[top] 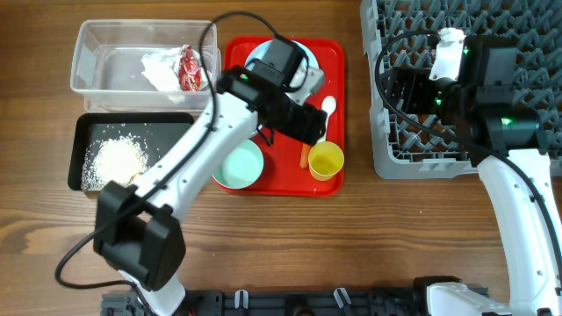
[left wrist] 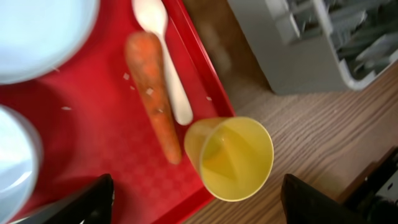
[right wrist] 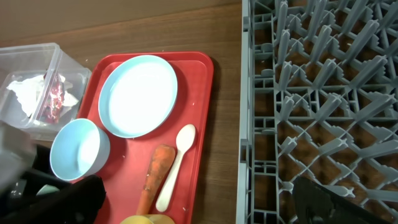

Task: Sort waste into correct bins and load items into the dishwasher rack
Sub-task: 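Reach the left gripper to the yellow cup and grasp it, then lift the yellow cup with the left gripper toward the right gripper, then grasp the yellow cup with the right gripper, open the left gripper, then carry the yellow cup right and set it in the dish rack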

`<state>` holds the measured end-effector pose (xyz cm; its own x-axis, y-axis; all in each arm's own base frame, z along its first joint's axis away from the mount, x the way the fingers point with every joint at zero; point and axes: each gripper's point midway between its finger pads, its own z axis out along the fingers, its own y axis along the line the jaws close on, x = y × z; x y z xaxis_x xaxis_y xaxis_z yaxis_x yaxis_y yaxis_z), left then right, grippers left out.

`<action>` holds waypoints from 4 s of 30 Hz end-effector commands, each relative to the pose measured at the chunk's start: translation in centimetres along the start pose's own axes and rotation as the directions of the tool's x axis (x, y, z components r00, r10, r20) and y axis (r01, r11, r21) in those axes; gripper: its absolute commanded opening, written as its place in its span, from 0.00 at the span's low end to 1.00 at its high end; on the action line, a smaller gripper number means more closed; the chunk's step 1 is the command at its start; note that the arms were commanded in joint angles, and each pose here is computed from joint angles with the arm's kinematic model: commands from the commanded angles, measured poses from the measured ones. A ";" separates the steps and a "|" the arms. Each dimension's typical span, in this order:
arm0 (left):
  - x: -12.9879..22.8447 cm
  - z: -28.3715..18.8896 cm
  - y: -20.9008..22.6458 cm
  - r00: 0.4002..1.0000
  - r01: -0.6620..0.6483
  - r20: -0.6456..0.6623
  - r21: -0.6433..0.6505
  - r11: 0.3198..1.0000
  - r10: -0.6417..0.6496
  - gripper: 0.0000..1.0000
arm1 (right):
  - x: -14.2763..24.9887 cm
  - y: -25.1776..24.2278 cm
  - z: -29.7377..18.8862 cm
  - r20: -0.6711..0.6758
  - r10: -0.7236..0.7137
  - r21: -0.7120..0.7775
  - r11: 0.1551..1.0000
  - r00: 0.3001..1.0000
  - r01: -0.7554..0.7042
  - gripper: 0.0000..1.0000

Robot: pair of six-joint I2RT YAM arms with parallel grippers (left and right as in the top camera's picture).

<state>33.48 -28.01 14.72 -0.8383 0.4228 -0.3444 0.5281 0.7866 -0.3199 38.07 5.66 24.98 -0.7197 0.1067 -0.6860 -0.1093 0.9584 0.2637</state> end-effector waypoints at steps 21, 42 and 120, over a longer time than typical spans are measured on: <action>5.7 8.8 0.5 0.957 -0.087 -0.279 -0.025 0.996 0.077 0.17 | -0.6 -0.2 -0.4 0.013 -0.007 0.011 1.000 1.000 0.007 1.00; -7.1 -10.9 3.1 0.939 -0.076 0.293 0.685 0.724 -0.179 0.04 | -5.5 10.1 -3.3 0.274 -0.136 -0.526 0.807 0.952 0.267 1.00; -6.9 -8.6 11.1 0.916 0.113 0.312 0.404 0.908 -0.253 0.46 | -4.2 -10.2 -4.6 0.030 0.151 0.205 0.966 0.988 -0.154 0.51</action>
<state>43.47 -19.02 20.87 -0.8765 0.0469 -0.4792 0.4296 0.5255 -0.7344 39.91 -2.17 28.69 -0.7047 0.2709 -0.6558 -0.0132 0.9191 0.3938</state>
